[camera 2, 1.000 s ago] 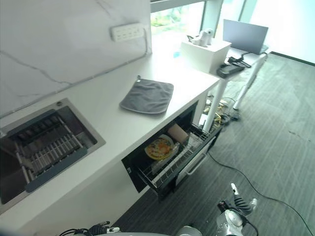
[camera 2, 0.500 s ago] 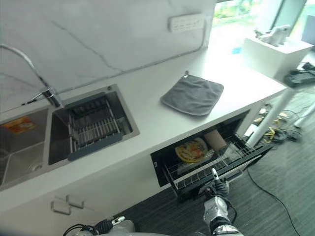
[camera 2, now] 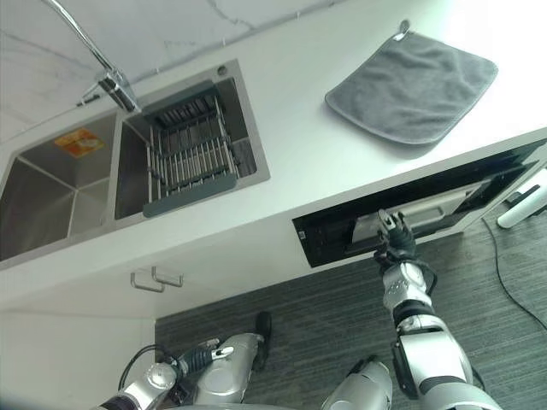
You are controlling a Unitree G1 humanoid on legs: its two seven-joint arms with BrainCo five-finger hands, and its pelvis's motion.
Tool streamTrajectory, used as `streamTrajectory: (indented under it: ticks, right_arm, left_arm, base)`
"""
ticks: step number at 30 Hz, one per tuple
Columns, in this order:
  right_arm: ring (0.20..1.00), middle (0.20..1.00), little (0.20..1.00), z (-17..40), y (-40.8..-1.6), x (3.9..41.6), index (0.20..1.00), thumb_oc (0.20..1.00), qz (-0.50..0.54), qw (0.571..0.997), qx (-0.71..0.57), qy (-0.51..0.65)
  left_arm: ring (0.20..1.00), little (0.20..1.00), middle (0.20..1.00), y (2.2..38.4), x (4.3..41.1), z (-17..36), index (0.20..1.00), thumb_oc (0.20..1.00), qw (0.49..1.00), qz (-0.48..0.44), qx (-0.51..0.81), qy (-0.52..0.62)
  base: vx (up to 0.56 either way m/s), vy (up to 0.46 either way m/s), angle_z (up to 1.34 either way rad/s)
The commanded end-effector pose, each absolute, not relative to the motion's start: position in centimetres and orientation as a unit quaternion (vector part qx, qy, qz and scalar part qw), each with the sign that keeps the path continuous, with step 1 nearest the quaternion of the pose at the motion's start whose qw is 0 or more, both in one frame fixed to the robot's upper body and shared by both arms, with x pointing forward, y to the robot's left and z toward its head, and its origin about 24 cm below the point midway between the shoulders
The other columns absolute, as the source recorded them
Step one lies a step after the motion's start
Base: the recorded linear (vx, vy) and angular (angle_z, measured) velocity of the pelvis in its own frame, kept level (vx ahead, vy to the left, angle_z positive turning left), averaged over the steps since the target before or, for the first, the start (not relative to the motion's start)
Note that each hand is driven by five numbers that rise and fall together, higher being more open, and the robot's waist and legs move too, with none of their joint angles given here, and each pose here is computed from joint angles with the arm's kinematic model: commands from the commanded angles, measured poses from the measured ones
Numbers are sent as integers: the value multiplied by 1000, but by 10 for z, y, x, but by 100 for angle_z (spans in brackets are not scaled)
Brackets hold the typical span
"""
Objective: Place the dishes in the dishwasher.
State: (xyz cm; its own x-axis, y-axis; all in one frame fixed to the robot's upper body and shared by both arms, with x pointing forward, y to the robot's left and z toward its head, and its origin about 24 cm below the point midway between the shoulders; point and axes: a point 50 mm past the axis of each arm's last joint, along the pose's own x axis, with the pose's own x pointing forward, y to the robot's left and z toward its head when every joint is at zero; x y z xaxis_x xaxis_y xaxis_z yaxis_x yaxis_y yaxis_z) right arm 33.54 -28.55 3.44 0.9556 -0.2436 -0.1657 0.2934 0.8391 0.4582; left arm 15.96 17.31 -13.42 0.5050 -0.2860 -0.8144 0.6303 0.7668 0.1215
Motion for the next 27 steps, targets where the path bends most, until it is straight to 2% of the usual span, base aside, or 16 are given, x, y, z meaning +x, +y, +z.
streamTrajectory:
  ticks: [1, 8, 11, 20, 22, 25, 27]
  right_arm:
    - [1000, 1000, 1000, 142, -233, 389, 1000, 1000, 130, 945, 276, -119]
    - [1000, 1000, 1000, 206, -217, 397, 1000, 1000, 270, 839, 430, -196]
    - [1000, 1000, 1000, 226, -210, 399, 1000, 1000, 290, 816, 450, -218]
    - [1000, 1000, 1000, 242, -197, 404, 1000, 1000, 285, 816, 454, -215]
    - [1000, 1000, 1000, 209, -194, 405, 1000, 1000, 246, 835, 465, -162]
    - [1000, 1000, 1000, 130, -198, 393, 1000, 1000, 177, 877, 444, -55]
    - [1000, 1000, 1000, 36, -209, 355, 1000, 1000, 100, 910, 396, 65]
  left_arm:
    - [1000, 1000, 1000, 178, 177, -122, 1000, 1000, 843, -294, 229, 388]
    - [1000, 1000, 1000, 192, 182, -116, 1000, 1000, 852, -283, 225, 379]
    - [1000, 1000, 1000, 194, 180, -116, 1000, 1000, 853, -287, 222, 375]
    - [1000, 1000, 1000, 195, 180, -114, 1000, 1000, 861, -295, 182, 373]
    - [1000, 1000, 1000, 186, 177, -118, 1000, 1000, 859, -309, 130, 388]
    - [1000, 1000, 1000, 174, 173, -123, 1000, 1000, 862, -304, 91, 396]
    - [1000, 1000, 1000, 173, 171, -130, 1000, 1000, 863, -279, 82, 412]
  base:
    - [27, 6, 19]
    - [-15, 29, 2]
    - [2, 38, -1]
    - [0, 4, 0]
    - [6, 10, -2]
    - [-64, 40, -8]
    - [37, 19, -8]
